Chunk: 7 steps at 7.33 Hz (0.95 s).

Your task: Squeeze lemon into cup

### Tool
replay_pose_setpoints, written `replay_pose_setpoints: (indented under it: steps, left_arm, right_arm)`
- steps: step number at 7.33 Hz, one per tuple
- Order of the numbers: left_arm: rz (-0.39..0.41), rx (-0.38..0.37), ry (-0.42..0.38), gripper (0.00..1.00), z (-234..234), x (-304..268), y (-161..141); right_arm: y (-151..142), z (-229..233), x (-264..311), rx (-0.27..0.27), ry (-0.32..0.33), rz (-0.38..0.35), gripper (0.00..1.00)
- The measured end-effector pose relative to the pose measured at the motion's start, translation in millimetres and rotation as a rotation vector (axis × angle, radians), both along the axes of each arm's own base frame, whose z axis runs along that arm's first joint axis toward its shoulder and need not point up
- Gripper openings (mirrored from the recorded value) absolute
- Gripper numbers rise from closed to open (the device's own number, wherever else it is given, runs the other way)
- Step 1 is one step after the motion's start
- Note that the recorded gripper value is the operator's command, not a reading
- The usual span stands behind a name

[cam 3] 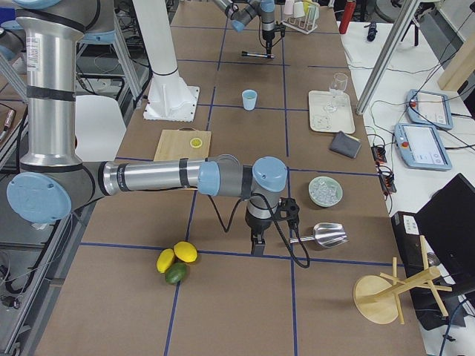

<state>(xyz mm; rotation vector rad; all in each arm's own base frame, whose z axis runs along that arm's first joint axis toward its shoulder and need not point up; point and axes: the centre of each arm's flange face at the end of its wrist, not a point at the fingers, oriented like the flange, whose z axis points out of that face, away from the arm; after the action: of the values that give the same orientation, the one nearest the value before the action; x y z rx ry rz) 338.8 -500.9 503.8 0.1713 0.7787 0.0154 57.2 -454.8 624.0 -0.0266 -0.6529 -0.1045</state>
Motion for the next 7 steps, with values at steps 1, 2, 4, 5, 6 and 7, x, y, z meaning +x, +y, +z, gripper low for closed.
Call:
replay_pose_setpoints:
  steps: [1, 2, 4, 5, 6, 7]
  left_arm:
    - [0.016, 0.016, -0.004, 1.00, 1.8, 0.2, 0.2]
    - [0.033, 0.034, -0.005, 1.00, 1.2, -0.3, 0.6]
    - [0.027, 0.063, 0.026, 1.00, -18.5, -20.7, -4.6]
    - [0.024, 0.077, 0.044, 1.00, -22.5, -56.1, -16.1]
    - [0.049, 0.117, 0.038, 1.00, -11.7, -108.3, -28.4]
    - [0.086, 0.171, -0.009, 1.00, 8.6, -175.6, -40.0]
  right_arm:
    - [0.0, 0.0, 0.2, 0.000, 0.000, 0.000, 1.00]
    - [-0.2, -0.2, 0.2, 0.000, 0.000, 0.001, 1.00]
    - [-0.9, -0.9, 0.2, 0.002, 0.000, 0.001, 1.00]
    - [-1.0, -1.1, 0.2, 0.002, -0.001, 0.001, 1.00]
    - [-1.7, -1.8, 0.1, 0.004, -0.001, 0.001, 1.00]
    - [-2.9, -2.9, 0.1, 0.006, -0.002, 0.001, 1.00]
